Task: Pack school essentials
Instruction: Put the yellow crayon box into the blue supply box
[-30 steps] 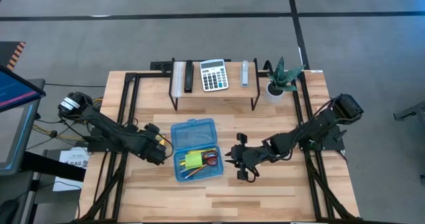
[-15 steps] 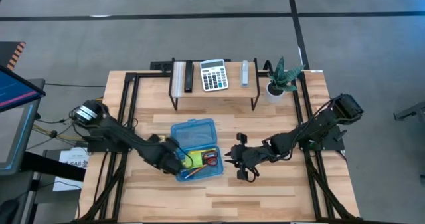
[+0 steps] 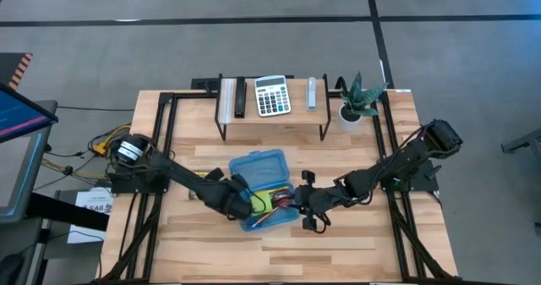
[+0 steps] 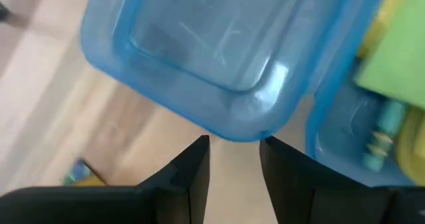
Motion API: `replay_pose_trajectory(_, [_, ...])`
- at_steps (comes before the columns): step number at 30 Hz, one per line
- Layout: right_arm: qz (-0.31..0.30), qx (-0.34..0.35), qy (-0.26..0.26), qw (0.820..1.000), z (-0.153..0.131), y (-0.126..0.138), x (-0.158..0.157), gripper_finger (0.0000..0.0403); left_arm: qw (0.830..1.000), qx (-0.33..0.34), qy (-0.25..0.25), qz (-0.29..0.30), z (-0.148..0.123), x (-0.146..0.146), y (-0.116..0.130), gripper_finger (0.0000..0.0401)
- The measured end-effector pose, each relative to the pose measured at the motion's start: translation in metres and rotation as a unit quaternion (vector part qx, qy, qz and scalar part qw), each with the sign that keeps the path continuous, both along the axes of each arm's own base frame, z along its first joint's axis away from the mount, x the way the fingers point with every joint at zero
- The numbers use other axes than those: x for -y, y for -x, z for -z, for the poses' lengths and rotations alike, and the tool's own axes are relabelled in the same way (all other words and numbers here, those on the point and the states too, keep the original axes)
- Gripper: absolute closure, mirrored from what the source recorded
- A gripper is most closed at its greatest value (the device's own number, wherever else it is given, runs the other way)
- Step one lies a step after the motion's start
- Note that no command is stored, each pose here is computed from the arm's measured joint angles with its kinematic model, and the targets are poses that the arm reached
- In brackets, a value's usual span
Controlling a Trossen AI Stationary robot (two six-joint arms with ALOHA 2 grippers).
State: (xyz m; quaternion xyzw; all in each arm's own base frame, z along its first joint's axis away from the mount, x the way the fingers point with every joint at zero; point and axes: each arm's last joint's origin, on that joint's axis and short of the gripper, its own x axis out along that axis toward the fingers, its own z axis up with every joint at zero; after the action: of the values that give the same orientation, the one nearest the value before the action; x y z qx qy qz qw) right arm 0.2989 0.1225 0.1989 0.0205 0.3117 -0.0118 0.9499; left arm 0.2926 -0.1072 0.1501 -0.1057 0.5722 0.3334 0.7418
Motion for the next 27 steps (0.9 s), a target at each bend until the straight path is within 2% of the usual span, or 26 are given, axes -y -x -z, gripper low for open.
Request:
replay_pose_trajectory(7, [0.000, 0.000, 0.000, 1.000, 0.000, 0.000, 0.000, 0.0280, 1.000, -0.016, -0.018, 0.013, -0.005, -0.012, 0.000, 0.0282])
replay_pose_trajectory(10, [0.000, 0.000, 0.000, 1.000, 0.000, 0.000, 0.000, 0.0280, 0.999, -0.025, -0.039, 0.017, -0.017, -0.007, 0.012, 0.0282])
replay_pose_trajectory(14, [0.000, 0.001, 0.000, 1.000, 0.000, 0.000, 0.000, 0.0280, 0.993, -0.041, -0.107, -0.002, -0.036, -0.006, 0.036, 0.0282])
replay_pose_trajectory(16, [0.000, 0.001, -0.001, 1.000, 0.000, 0.000, 0.000, 0.0280, 0.991, -0.049, -0.125, -0.019, -0.040, -0.011, 0.048, 0.0282])
replay_pose_trajectory(21, [0.002, 0.003, -0.005, 1.000, 0.000, 0.000, 0.000, 0.0280, 0.989, -0.066, -0.120, -0.048, -0.028, -0.031, 0.073, 0.0282])
replay_pose_trajectory(27, [0.001, 0.003, -0.004, 1.000, -0.001, 0.000, -0.001, 0.0280, 0.994, -0.034, -0.080, -0.072, -0.010, -0.049, 0.100, 0.0282])
